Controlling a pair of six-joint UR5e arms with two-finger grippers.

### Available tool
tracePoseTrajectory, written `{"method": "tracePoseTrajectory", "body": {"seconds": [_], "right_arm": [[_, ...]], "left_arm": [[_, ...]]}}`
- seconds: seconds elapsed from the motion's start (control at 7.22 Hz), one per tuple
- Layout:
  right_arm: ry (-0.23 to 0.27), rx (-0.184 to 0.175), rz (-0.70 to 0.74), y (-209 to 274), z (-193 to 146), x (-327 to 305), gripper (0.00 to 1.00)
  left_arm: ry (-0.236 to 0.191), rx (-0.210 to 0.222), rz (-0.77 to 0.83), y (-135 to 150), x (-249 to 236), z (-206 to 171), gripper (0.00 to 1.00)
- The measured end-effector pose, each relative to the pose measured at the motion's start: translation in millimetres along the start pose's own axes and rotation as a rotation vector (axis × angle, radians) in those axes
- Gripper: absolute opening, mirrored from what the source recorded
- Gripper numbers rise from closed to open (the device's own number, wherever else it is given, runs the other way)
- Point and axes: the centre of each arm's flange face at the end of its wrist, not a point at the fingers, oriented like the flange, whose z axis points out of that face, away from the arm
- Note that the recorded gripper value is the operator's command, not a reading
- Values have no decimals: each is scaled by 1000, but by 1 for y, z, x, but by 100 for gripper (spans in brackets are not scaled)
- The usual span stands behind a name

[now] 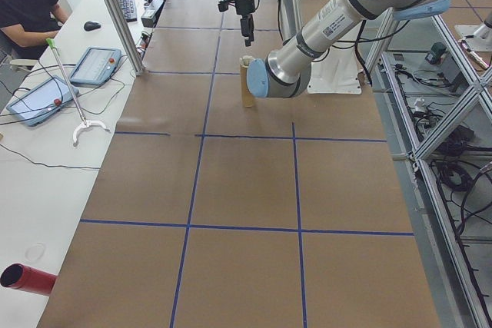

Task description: Collect badminton balls into bucket

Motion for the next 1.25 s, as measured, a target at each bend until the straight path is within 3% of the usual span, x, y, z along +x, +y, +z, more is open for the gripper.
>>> {"method": "tracePoseTrajectory", "body": {"seconds": [0.14,0.42,0.83,1.25], "right_arm": [[0,0,0,0,0,0,100],[0,0,0,0,0,0,100],[0,0,0,0,0,0,100],[0,0,0,0,0,0,100]], "left_arm": [[33,39,7,1,-6,-9,100],[111,148,-18,-25,-43,-14,100],[166,296,119,-81,-113,49,100],[205,372,178,-120,-181,130,100]]}}
